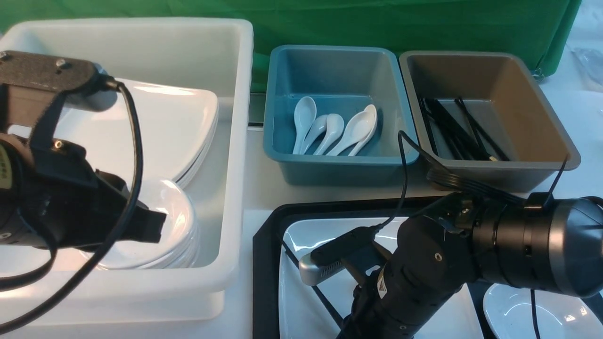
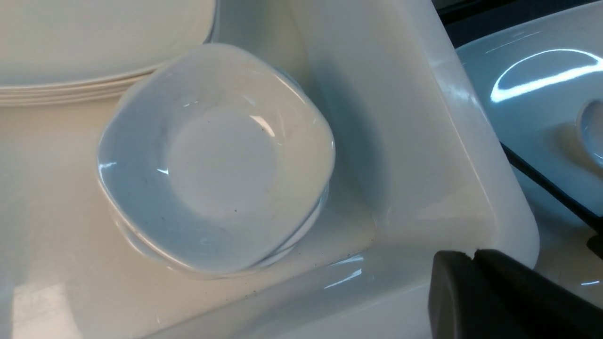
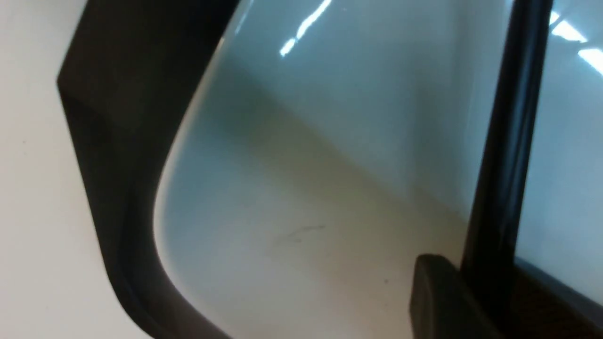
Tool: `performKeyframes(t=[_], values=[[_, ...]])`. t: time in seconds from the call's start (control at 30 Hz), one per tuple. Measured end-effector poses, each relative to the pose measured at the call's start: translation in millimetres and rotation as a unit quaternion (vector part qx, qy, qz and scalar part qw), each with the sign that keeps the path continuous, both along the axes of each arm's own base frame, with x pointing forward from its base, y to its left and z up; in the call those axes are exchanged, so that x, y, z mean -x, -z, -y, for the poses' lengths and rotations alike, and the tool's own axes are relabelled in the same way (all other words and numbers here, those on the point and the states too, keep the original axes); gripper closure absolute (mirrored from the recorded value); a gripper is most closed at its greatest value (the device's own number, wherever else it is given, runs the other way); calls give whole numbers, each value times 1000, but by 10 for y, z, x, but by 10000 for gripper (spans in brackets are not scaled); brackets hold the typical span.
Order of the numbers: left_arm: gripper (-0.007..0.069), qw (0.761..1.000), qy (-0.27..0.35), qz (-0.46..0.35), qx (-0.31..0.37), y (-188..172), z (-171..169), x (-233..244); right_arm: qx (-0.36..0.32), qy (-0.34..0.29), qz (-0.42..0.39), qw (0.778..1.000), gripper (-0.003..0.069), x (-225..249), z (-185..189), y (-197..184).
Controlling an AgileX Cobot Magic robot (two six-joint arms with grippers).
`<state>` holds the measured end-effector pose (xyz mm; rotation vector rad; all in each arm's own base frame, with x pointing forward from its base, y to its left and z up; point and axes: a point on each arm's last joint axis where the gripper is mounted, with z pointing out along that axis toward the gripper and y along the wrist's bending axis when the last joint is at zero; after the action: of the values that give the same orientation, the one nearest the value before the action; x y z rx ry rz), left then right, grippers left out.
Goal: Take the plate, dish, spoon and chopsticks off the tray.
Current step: Use the right arm to grab a pair of chopsticks from the plate, then use the right arm to put the chopsticks into the small storage box on the right
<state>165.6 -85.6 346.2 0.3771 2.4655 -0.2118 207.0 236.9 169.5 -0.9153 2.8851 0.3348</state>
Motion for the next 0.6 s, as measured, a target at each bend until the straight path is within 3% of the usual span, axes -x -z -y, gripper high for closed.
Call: performKeyframes(t=[0.3, 0.47, 0.6], values=[[614, 1000, 0, 1, -1, 0, -2, -1, -36, 8, 18, 999, 511, 158, 223, -599], [614, 1000, 0, 1, -1, -1, -1, -2, -83, 108, 72, 988, 511, -105, 746, -1058], [614, 1000, 5, 14, 3, -16, 9, -18, -106, 201, 154, 962, 511, -635, 1240, -1380]])
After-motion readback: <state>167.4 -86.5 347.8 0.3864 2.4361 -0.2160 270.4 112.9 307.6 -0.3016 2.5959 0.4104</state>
